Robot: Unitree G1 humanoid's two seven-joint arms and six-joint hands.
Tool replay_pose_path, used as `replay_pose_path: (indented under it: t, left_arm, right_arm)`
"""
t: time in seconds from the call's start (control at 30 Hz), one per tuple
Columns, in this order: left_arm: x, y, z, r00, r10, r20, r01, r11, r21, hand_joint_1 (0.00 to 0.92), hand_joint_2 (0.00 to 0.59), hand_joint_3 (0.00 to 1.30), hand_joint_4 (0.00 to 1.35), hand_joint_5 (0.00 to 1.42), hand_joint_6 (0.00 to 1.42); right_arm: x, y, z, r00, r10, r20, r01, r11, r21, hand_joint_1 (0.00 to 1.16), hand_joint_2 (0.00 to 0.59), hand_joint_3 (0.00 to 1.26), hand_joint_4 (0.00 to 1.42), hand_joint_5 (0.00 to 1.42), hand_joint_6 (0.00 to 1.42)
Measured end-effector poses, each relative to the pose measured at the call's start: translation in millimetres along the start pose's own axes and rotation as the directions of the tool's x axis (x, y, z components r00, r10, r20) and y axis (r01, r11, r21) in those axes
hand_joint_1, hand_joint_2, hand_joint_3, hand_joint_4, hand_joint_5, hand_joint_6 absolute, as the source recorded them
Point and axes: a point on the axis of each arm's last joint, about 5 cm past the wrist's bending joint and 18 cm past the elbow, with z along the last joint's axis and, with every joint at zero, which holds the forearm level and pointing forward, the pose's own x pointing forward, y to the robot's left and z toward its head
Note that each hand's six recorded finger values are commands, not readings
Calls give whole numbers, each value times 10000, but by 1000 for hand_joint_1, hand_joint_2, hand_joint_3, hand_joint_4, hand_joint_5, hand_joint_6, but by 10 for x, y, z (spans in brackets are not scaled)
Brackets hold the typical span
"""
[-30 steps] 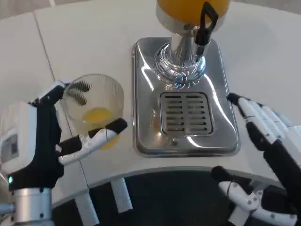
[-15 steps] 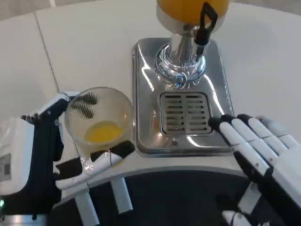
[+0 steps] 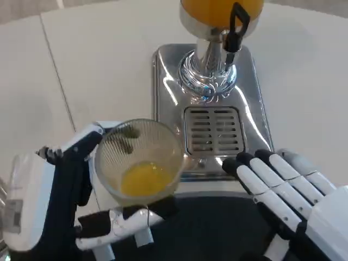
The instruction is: Grasp the cup under the faucet to collect the drink, then remove the cup.
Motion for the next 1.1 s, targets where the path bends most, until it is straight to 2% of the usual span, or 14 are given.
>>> replay_pose_path:
  t: [0.23,0.43,0.77,1.0,1.1]
  left_arm:
    - [-97,40,106,9992,-270,300,275,9995,-147,692,0,1129,1176,1424,1424]
    - [-187,40,148,9972,-627,413,638,9976,-252,692,0,1129,1176,1424,1424]
    - [-134,51,141,9970,-384,679,399,9990,-214,692,0,1131,1176,1424,1424]
    - [-138,53,143,9969,-415,676,430,9988,-219,692,0,1139,1176,1424,1424]
    - [-139,47,147,9973,-369,631,386,9989,-259,692,0,1140,1176,1424,1424]
  right_arm:
    - [-30,15,11,9998,46,199,-47,10000,55,159,541,0,0,0,0]
    - [-44,38,45,9993,-233,277,226,9994,277,151,543,0,0,0,0]
    - [-68,50,75,9982,-475,379,463,9984,331,143,544,0,0,0,0]
    - [-106,66,100,9989,-363,285,349,9983,474,139,544,0,0,0,0]
    - [-108,72,108,9988,-449,200,438,9976,543,137,544,0,0,0,0]
